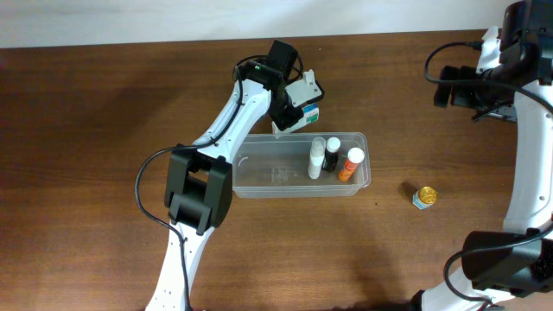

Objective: Pack container
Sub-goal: 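Lower the toothpaste box flat into the container's left side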

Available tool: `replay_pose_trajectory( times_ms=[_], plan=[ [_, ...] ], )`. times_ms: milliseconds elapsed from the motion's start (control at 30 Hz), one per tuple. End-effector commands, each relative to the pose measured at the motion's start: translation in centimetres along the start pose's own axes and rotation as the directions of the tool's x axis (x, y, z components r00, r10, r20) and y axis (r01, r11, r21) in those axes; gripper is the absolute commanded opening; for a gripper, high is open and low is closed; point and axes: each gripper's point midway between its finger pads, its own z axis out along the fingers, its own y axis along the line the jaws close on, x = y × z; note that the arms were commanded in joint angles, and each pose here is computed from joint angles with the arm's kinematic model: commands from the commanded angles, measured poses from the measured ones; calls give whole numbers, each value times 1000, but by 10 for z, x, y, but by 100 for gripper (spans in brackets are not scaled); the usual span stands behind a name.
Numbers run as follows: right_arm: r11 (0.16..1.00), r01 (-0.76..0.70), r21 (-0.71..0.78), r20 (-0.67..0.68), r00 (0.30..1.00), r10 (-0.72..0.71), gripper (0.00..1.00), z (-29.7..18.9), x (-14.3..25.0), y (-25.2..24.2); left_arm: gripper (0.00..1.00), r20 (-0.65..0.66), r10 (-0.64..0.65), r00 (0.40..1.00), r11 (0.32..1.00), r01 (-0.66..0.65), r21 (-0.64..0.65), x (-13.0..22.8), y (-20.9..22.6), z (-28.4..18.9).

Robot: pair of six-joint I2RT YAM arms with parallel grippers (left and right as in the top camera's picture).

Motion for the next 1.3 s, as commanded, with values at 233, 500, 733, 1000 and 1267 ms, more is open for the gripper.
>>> replay_pose_trajectory(
  times_ms=[233,500,733,1000,1267],
  plan=[
    [1000,-8,9,26,1000,7,98,-8,-3,-3,19,129,42,991,981,-16,-195,-44,41,-115],
    [1000,-8,9,26,1000,7,98,-8,-3,-3,19,53,162,985,933,-135,-333,-26,33,-219],
    [1000,-8,9,26,1000,7,98,-8,-3,-3,20,95,189,977,927,-145,-346,-21,5,-279],
    [1000,-8,9,26,1000,7,98,-8,-3,-3,19,78,22,997,998,-17,-68,7,-53,-271],
    [1000,-8,9,26,1000,7,98,-8,-3,-3,15,-52,-35,998,997,39,72,36,-71,-236]
  ],
)
